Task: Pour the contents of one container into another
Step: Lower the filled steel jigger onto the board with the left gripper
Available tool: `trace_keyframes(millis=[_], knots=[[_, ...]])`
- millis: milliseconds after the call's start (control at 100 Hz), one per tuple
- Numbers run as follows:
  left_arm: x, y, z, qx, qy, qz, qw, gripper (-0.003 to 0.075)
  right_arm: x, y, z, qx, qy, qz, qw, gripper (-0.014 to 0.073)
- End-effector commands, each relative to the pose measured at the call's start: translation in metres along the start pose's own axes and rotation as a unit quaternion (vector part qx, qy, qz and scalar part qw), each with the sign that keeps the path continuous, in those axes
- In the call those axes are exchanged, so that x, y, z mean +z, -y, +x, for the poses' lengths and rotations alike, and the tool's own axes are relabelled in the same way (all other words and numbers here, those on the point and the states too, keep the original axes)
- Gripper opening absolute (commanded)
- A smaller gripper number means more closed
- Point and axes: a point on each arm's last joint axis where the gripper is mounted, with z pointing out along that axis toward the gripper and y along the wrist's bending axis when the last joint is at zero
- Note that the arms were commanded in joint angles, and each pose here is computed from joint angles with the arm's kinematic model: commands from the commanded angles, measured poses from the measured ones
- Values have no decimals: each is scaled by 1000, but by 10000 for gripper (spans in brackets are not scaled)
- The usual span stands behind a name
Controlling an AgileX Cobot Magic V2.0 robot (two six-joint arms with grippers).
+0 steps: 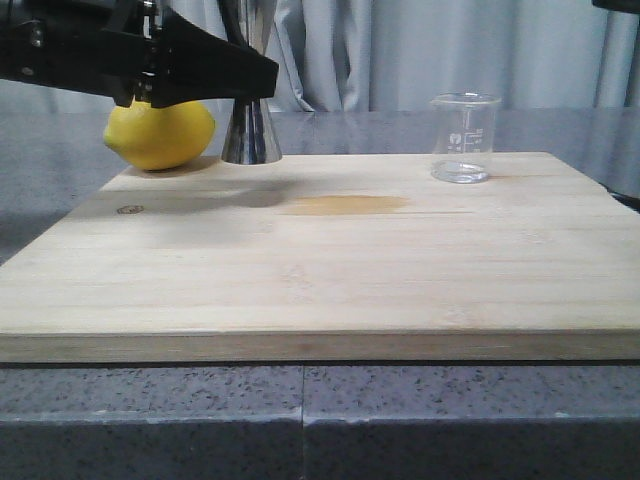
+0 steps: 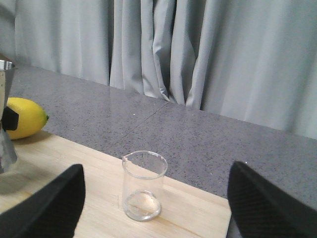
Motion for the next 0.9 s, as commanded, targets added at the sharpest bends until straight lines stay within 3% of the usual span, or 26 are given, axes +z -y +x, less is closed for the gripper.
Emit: trace_keyframes(millis=[0, 890], knots=[[-6, 8, -31, 18, 73, 24, 997, 71, 0, 1, -16, -1, 51, 0, 999, 547], [-7, 14, -14, 0, 73, 17, 997, 71, 0, 1, -16, -1, 51, 0, 999, 547]])
